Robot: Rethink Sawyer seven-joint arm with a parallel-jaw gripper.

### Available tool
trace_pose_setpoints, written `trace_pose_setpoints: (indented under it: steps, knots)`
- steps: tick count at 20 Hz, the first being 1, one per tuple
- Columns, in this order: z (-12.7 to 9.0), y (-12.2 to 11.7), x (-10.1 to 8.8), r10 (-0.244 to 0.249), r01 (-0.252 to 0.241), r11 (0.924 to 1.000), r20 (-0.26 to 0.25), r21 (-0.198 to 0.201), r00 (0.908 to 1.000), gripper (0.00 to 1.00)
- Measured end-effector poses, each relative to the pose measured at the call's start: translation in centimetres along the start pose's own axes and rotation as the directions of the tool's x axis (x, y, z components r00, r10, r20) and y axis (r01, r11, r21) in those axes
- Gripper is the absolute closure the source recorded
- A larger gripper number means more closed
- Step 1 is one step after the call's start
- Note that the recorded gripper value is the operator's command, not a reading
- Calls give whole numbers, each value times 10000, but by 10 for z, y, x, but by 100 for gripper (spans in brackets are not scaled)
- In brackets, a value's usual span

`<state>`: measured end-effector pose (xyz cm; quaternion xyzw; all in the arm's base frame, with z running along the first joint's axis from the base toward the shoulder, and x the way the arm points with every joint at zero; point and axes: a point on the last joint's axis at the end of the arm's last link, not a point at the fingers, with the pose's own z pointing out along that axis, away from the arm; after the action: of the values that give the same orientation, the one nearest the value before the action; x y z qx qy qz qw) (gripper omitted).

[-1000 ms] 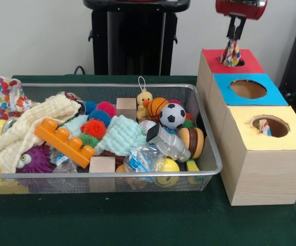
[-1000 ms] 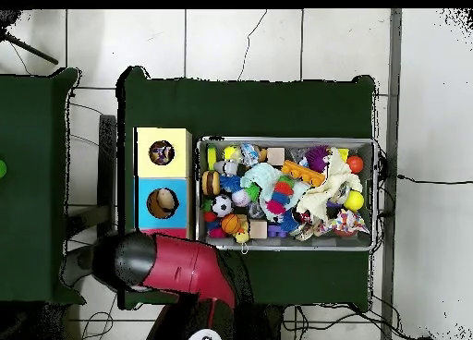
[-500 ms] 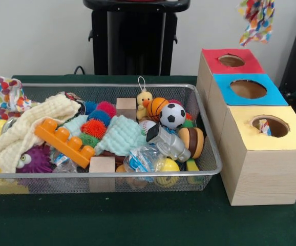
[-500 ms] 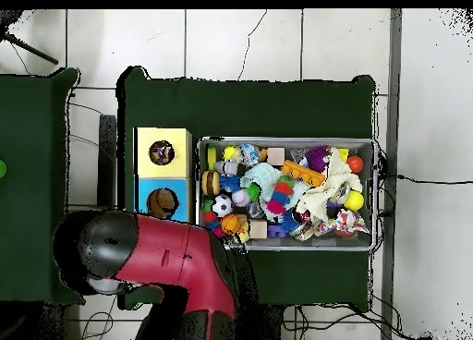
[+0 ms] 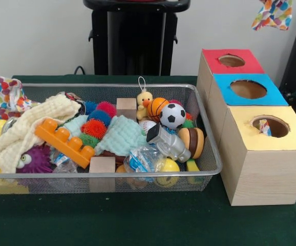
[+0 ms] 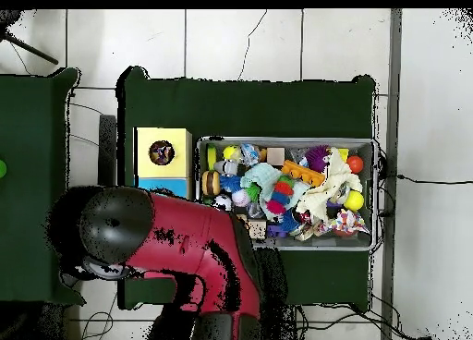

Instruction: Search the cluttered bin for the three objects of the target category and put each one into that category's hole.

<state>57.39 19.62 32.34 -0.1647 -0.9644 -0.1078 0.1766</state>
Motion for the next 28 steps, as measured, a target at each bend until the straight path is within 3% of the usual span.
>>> trace_pose_setpoints:
  steps: [4, 10, 11, 16, 17, 23, 28]
  knots:
    - [-15, -11, -17, 215, -211, 9996, 266, -160, 9994, 100]
    - [-18, -28, -45, 569, -562, 9982, 377, -202, 9977, 100]
    - [-14, -32, -60, 671, -663, 9977, 489, -172, 9965, 100]
    - [1, -36, -90, 750, -751, 9972, 797, -16, 9940, 100]
    - [12, -35, -106, 711, -727, 9973, 965, 136, 9928, 100]
    - [36, -32, -143, 586, -639, 9969, 1111, 449, 9921, 100]
    - [58, -26, -184, 526, -627, 9952, 1287, 752, 9903, 100]
